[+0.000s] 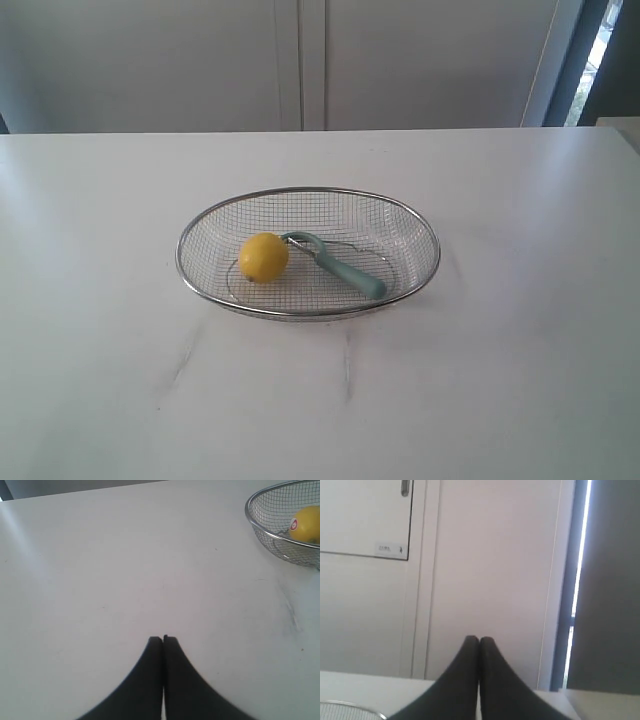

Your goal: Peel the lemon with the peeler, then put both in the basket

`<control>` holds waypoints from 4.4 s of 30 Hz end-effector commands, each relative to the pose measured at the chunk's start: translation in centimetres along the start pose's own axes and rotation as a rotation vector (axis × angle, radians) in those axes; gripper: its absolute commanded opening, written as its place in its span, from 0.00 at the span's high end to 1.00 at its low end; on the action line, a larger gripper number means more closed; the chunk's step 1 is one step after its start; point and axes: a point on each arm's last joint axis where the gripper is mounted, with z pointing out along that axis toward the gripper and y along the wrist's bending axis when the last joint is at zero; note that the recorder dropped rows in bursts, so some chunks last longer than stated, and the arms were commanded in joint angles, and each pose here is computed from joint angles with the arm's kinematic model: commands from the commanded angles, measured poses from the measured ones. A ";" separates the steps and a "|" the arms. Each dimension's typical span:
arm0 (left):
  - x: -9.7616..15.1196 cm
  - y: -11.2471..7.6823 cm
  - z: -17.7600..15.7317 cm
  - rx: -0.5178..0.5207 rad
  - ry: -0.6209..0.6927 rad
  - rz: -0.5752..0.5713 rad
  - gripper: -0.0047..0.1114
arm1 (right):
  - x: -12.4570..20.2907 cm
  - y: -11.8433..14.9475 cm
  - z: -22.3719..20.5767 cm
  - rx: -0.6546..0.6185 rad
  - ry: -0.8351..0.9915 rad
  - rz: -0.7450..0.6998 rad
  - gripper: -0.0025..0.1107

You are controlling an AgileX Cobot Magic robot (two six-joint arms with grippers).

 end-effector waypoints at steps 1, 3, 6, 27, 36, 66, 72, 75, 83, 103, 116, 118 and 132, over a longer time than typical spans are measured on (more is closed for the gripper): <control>0.1 0.0 0.0 0.006 0.001 -0.007 0.96 | 4.2 0.2 -0.4 -0.003 0.137 0.001 0.98; 0.1 0.0 0.0 0.006 0.001 -0.007 0.96 | 5.4 0.3 -0.6 -0.005 0.188 0.001 0.98; 0.1 0.0 0.0 0.006 0.001 -0.007 0.96 | 6.8 0.3 -1.0 -0.008 0.355 0.001 0.98; 0.1 0.0 0.0 0.006 0.001 -0.007 0.96 | 8.0 0.4 -1.5 -0.014 0.497 0.043 0.98; 0.1 0.0 0.0 0.006 0.001 -0.007 0.96 | 8.0 0.4 -1.5 -0.012 0.500 0.043 0.98; 0.1 0.0 0.0 0.005 0.001 -0.007 0.96 | 8.2 0.5 -1.6 -0.025 0.519 0.039 0.98; 0.1 0.0 0.0 0.005 0.001 -0.007 0.96 | 8.2 0.5 -1.7 -0.025 0.524 0.039 0.98; 0.1 0.0 0.0 0.005 0.001 -0.007 0.96 | 8.2 0.5 -1.7 -0.025 0.524 0.039 0.98; 0.1 0.0 0.0 0.005 0.001 -0.007 0.96 | 8.2 0.5 -1.7 -0.025 0.524 0.039 0.98; 0.1 0.0 0.0 0.005 0.001 -0.007 0.96 | 8.2 0.5 -1.7 -0.025 0.524 0.039 0.98; 0.1 0.0 0.0 0.005 0.001 -0.007 0.96 | 8.2 0.5 -1.7 -0.025 0.524 0.039 0.98; 0.1 0.0 0.0 0.005 0.001 -0.007 0.96 | 8.2 0.5 -1.7 -0.025 0.524 0.039 0.98; 0.1 0.0 0.0 0.005 0.001 -0.007 0.96 | 8.2 0.5 -1.7 -0.025 0.524 0.039 0.98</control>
